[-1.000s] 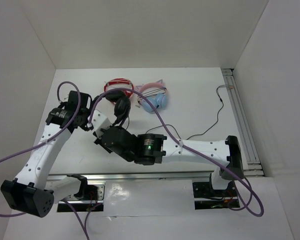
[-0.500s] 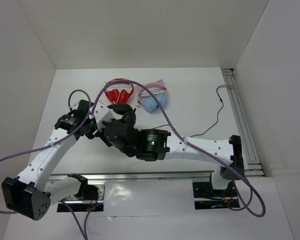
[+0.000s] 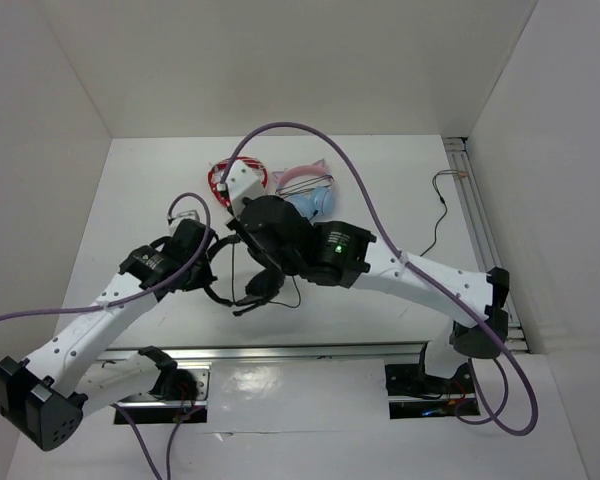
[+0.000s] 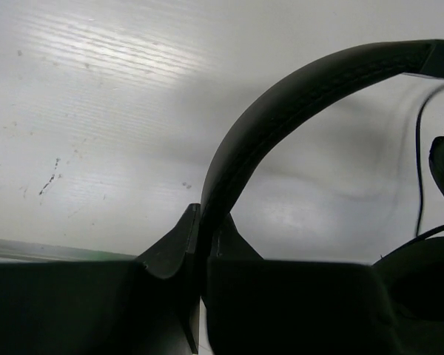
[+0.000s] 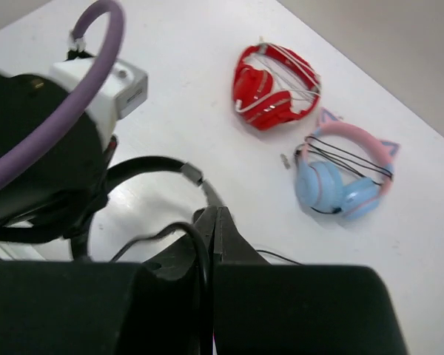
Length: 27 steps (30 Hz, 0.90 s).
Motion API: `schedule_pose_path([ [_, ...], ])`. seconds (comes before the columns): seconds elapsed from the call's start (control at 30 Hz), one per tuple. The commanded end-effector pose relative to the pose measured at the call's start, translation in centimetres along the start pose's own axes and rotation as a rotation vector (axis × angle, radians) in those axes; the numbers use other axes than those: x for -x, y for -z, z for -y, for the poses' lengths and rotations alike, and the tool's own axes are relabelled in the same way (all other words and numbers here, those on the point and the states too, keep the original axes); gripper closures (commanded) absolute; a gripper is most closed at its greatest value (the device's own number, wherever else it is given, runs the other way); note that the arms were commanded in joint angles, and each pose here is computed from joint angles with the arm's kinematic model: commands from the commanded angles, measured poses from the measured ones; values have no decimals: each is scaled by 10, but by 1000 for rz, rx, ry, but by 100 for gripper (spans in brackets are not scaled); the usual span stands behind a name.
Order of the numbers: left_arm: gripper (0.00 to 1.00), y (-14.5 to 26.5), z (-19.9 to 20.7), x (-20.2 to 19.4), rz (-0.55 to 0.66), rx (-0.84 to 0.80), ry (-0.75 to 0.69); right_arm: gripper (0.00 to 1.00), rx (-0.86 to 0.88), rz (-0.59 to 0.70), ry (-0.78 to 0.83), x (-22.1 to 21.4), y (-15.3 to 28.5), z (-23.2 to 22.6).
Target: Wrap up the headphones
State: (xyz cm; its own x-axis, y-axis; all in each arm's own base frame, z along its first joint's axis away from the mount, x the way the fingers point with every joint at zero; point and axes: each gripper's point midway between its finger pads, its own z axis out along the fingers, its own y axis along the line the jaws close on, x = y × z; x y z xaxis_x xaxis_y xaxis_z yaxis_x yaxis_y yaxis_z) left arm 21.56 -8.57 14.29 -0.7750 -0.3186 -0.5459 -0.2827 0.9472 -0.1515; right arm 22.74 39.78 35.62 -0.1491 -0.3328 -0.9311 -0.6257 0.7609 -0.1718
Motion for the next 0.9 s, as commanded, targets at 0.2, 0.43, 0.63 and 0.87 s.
schedule_pose_path([
  [0.2, 100, 29, 47, -8, -28, -164, -346, 100, -208, -35, 51, -2, 29, 96],
  [0.43, 100, 50, 32, -2, 21, -139, -394, 100, -323, -87, 45, -20, 13, 157],
  [0.63, 100, 84, 47, 2, 31, -300, -443, 100, -152, -49, -5, -22, -16, 153],
  [0.87, 100, 139, 72, 8, 62, -555, -500, 100, 89, -11, -25, -45, -45, 111],
])
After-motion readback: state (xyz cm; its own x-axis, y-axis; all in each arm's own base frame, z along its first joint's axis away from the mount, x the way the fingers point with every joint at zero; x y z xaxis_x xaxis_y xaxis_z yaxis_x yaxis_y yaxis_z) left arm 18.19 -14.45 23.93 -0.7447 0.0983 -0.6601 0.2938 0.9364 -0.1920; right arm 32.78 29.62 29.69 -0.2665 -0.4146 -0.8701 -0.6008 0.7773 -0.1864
